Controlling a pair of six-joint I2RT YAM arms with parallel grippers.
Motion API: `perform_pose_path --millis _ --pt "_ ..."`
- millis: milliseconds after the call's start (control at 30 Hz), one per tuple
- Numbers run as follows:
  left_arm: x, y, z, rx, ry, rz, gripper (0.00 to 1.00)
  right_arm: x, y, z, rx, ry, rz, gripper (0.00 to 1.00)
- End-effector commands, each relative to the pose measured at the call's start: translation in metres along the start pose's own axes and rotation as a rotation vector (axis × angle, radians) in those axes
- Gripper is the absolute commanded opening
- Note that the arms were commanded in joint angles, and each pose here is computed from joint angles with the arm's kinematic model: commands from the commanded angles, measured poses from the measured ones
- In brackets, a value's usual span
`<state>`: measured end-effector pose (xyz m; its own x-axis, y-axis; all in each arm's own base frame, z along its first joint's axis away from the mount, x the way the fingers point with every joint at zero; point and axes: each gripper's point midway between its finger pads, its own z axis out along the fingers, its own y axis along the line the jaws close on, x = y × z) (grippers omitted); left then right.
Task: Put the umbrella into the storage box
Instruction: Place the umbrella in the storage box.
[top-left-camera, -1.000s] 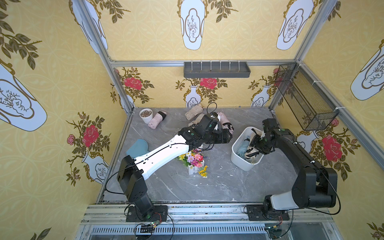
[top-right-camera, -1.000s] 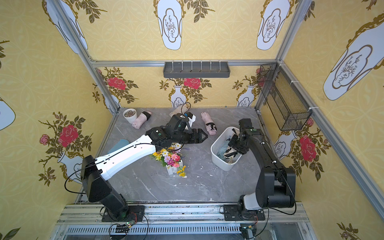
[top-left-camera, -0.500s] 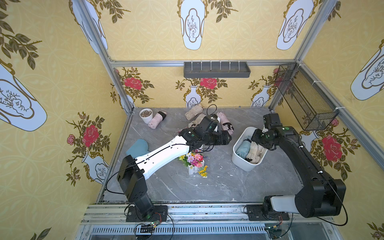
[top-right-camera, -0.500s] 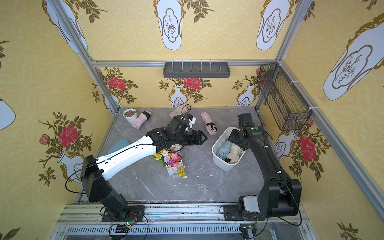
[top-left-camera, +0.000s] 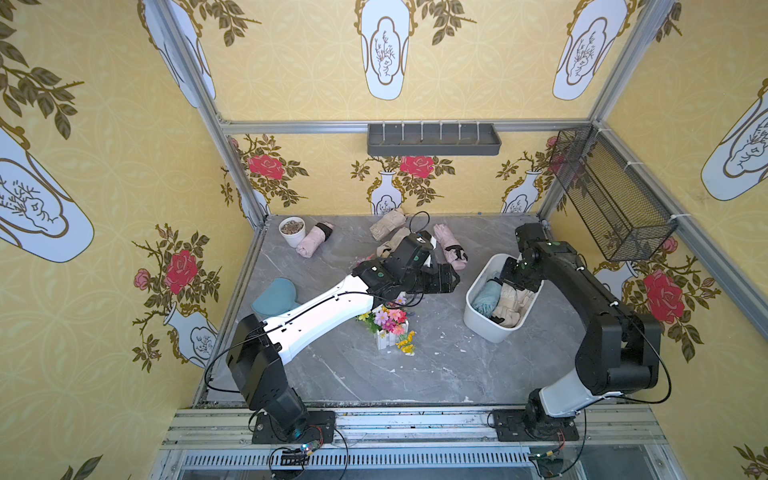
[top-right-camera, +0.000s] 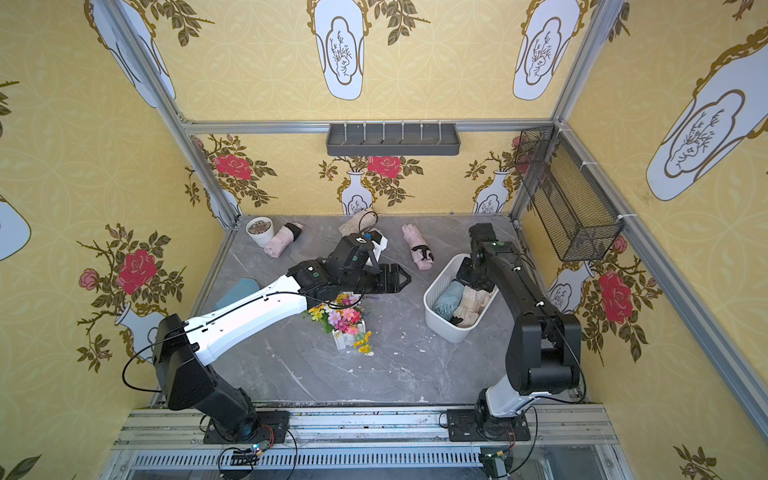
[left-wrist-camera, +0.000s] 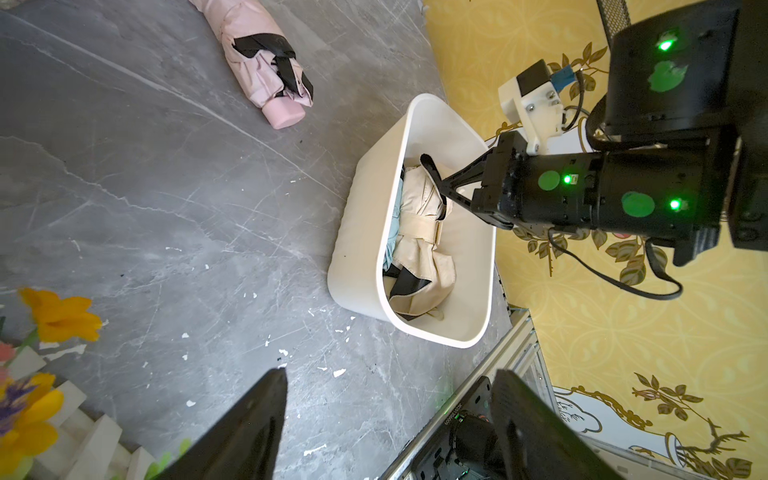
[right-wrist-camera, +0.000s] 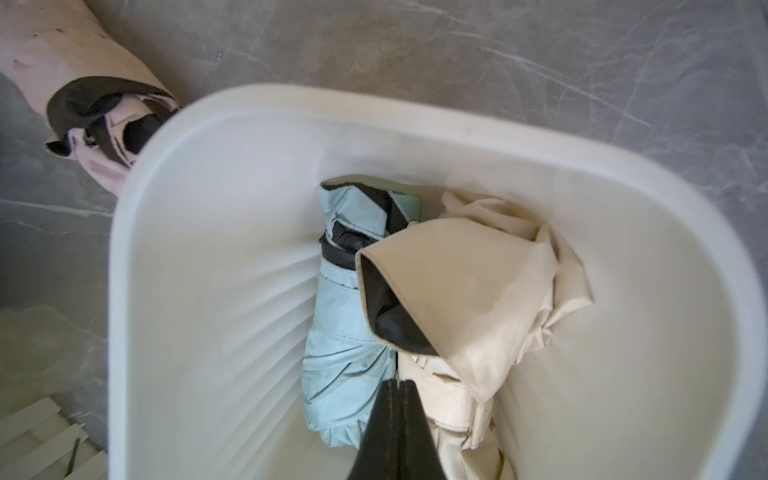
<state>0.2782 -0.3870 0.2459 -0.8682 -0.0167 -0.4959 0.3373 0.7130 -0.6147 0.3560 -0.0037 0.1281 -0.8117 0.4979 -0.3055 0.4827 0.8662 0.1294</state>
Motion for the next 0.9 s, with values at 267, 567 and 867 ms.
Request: perform_pose_path --millis 267,567,867 --pt "-0.002 0.002 0.001 -0.006 -0.015 0.011 0.83 0.009 -0.023 0.045 0.168 0.088 -0.012 0.0" --pt "0.0 0.006 0.002 -0.017 -0.001 0.013 0.83 0.011 -0.022 0.057 0.163 0.098 0.0 0.0" --pt "-0.003 0.017 -0.008 -0.046 -0.018 0.005 0.84 -0.012 0.019 -0.024 -0.011 -0.074 -0.053 0.68"
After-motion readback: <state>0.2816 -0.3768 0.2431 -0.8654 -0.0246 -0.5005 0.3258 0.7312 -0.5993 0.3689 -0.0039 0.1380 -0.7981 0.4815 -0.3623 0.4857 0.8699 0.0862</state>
